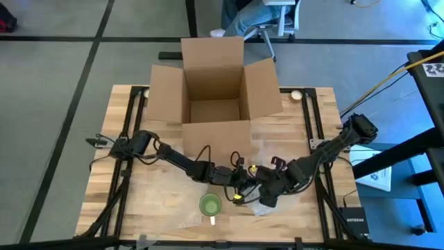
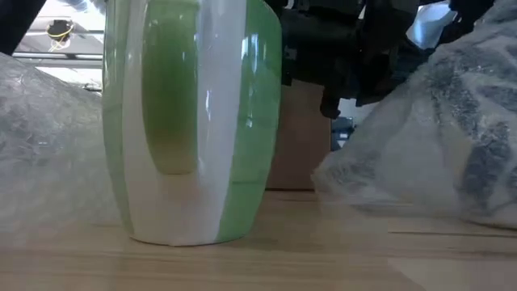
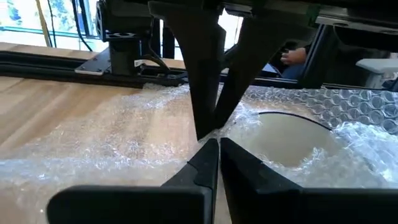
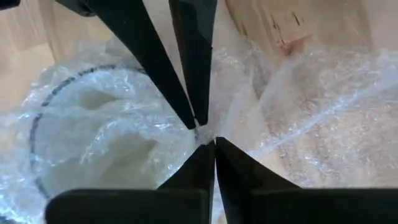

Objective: Wrap mug
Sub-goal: Wrap the blue mug with the right transparent bubble wrap

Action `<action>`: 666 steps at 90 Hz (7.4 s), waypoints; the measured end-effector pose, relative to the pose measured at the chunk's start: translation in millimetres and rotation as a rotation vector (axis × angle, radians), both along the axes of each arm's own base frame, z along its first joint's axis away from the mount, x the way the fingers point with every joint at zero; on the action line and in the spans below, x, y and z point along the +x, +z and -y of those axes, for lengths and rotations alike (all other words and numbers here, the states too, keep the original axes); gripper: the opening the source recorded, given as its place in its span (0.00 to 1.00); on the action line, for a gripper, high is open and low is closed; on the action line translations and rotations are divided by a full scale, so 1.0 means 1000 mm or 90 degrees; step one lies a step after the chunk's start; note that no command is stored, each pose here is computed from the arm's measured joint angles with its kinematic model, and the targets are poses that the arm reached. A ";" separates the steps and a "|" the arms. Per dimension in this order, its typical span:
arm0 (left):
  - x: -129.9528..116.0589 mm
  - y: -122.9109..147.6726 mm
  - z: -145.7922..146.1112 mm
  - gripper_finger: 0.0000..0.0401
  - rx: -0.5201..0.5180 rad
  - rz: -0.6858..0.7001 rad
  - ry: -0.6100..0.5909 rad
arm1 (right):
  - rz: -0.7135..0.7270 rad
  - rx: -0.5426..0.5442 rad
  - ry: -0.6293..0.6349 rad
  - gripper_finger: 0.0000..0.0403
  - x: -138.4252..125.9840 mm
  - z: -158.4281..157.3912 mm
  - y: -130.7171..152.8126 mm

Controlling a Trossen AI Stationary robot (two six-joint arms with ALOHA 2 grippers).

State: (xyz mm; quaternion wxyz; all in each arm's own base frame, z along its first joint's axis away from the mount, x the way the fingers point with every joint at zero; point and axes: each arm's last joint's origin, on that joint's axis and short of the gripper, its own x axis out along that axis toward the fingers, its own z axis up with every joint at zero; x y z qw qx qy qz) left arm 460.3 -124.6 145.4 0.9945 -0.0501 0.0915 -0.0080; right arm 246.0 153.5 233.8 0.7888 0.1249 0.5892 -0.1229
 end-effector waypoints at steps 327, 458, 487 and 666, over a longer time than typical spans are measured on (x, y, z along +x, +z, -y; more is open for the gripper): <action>-0.021 0.029 0.013 0.00 0.098 -0.120 -0.050 | 0.029 0.005 0.140 0.00 0.012 -0.025 -0.050; -0.011 0.014 0.022 0.00 0.068 -0.040 -0.074 | 0.011 -0.251 0.085 0.00 0.015 -0.008 0.028; -0.011 0.014 0.022 0.00 0.067 -0.039 -0.074 | 0.025 -0.123 0.142 0.00 0.016 -0.026 0.005; -0.016 0.036 0.028 0.00 0.110 -0.053 -0.085 | 0.058 -0.018 0.123 0.00 0.008 -0.033 -0.045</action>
